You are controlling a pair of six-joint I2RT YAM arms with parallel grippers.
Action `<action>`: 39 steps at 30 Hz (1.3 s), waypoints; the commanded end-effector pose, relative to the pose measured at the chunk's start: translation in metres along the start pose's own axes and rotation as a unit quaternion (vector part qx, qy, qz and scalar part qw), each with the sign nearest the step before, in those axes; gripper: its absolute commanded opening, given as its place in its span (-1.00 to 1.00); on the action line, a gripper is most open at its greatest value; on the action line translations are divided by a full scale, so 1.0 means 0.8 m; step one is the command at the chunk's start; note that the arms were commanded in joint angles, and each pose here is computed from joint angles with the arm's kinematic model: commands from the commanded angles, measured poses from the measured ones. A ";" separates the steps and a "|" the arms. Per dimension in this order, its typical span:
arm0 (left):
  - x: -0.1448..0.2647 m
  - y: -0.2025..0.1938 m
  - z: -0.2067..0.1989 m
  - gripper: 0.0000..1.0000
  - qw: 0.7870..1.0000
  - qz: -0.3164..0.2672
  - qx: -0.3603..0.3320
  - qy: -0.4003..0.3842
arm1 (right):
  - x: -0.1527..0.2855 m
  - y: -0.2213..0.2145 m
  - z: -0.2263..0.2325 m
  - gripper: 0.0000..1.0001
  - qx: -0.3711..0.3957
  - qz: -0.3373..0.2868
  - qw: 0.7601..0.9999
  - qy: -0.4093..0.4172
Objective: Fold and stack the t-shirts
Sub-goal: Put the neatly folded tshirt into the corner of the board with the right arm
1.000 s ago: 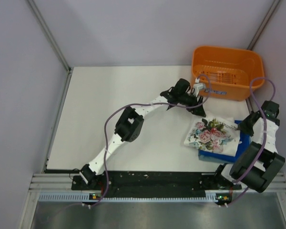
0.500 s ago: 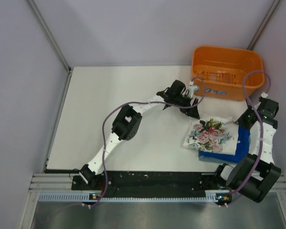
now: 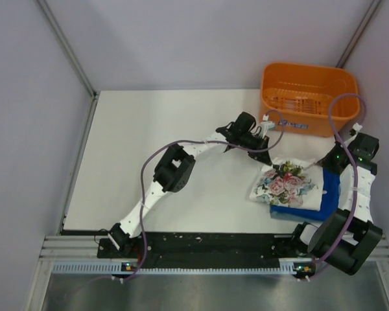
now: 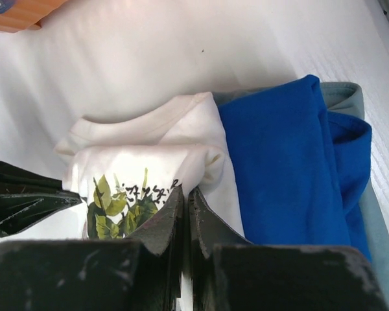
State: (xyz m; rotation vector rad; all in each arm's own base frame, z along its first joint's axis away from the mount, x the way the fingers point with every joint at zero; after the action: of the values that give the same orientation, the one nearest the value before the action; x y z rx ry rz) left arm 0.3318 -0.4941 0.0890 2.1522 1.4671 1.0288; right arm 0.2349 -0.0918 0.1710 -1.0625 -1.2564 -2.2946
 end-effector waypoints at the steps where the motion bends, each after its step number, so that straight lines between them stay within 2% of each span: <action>1: 0.019 0.040 -0.051 -1.00 0.997 -0.025 -0.056 -0.056 | 0.003 0.018 0.011 -1.00 0.026 -0.031 0.999 0.030; 5: 0.055 0.075 -0.056 -1.00 0.995 -0.060 -0.075 -0.033 | 0.007 0.023 0.022 -1.00 0.045 -0.052 0.996 0.060; 9: 0.092 0.097 -0.051 -1.00 0.992 -0.083 -0.093 0.015 | 0.009 0.033 0.030 -1.00 0.074 -0.097 0.988 0.090; 12: 0.101 0.094 -0.044 -1.00 0.992 -0.084 -0.087 0.033 | 0.000 0.030 0.027 -1.00 0.080 -0.107 0.987 0.092; 17: 0.083 0.065 -0.028 -1.00 0.996 -0.062 -0.059 0.027 | -0.017 0.029 0.022 -0.97 0.078 -0.092 0.989 0.090; 19: 0.074 0.053 -0.022 -1.00 0.997 -0.052 -0.051 0.028 | -0.025 0.030 0.020 -0.72 0.073 -0.079 0.990 0.086; 20: 0.069 0.047 -0.020 -1.00 0.997 -0.048 -0.049 0.031 | -0.029 0.031 0.019 -0.46 0.069 -0.072 0.992 0.083; 21: 0.064 0.043 -0.018 -0.90 0.997 -0.044 -0.048 0.031 | -0.030 0.032 0.017 -0.14 0.062 -0.063 0.993 0.074; 22: 0.060 0.041 -0.015 -0.72 0.997 -0.043 -0.046 0.035 | -0.032 0.031 0.012 0.02 0.053 -0.048 0.996 0.057; 27: 0.049 0.043 0.000 -0.05 0.995 -0.051 -0.057 0.066 | -0.008 0.027 -0.018 0.29 0.003 -0.001 0.996 -0.089; 28: 0.051 0.048 0.001 0.04 0.994 -0.052 -0.059 0.071 | -0.003 0.022 -0.019 0.88 -0.003 0.009 0.995 -0.095; 29: 0.052 0.046 0.002 0.08 0.995 -0.048 -0.054 0.075 | 0.003 0.016 -0.019 0.96 -0.011 0.019 0.995 -0.100; 35: 0.075 0.032 0.004 0.11 0.993 -0.026 -0.012 0.117 | 0.002 -0.016 -0.012 0.95 -0.039 0.057 0.995 -0.070; 39: 0.086 0.023 -0.001 0.08 0.990 -0.020 -0.002 0.138 | -0.021 -0.033 -0.011 0.81 -0.057 0.111 0.991 -0.045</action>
State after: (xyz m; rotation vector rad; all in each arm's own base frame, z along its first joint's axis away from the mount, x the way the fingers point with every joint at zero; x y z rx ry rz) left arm 0.3583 -0.4513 0.0956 2.0858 1.5953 1.2963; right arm 0.2268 -0.0972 0.1577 -1.3003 -1.1423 -2.2180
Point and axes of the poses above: each gripper's point midway between its finger pads, its own x axis back along the fingers, its own z axis along the line the jaws close on, y = z × x, the point moved 6 cm from there along x, back along the fingers
